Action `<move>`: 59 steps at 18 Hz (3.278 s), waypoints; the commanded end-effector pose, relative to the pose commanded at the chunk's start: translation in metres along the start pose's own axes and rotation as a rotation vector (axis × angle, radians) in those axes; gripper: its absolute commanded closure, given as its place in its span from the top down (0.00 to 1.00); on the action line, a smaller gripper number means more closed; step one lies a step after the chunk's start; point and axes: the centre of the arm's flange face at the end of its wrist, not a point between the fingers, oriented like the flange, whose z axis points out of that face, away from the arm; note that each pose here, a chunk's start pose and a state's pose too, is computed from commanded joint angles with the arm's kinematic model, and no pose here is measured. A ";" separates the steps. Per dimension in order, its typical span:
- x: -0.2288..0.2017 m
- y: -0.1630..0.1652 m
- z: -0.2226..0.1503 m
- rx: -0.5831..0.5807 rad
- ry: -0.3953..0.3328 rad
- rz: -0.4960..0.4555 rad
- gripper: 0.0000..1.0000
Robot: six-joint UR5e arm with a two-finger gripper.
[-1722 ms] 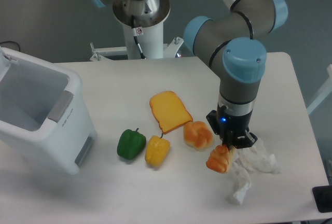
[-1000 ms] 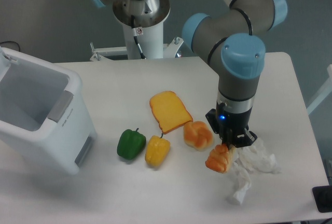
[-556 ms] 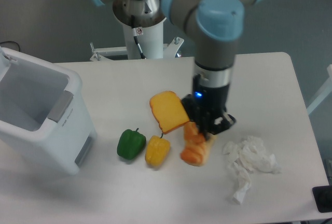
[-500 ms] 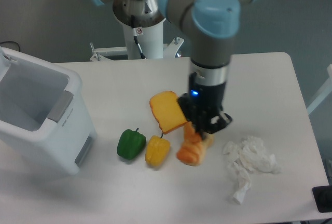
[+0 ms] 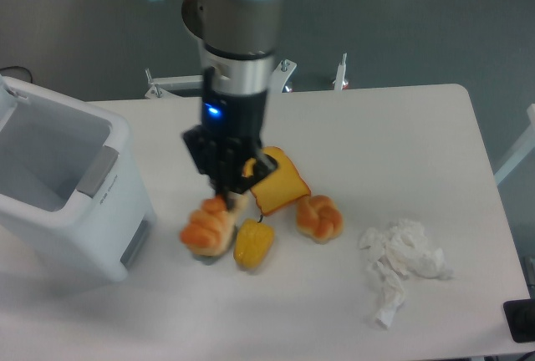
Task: Place the square bread in the trash can
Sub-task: 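Lift the bread roll and carry it toward the white trash bin, then hold the bread roll over the bin opening and lower slightly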
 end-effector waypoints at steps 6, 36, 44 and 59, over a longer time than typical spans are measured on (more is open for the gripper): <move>0.086 -0.033 -0.015 0.036 0.056 0.003 0.16; 0.158 -0.021 0.026 -0.046 0.155 0.038 1.00; 0.177 -0.013 0.038 -0.078 0.187 0.047 1.00; 0.182 -0.010 0.024 -0.072 0.186 0.053 1.00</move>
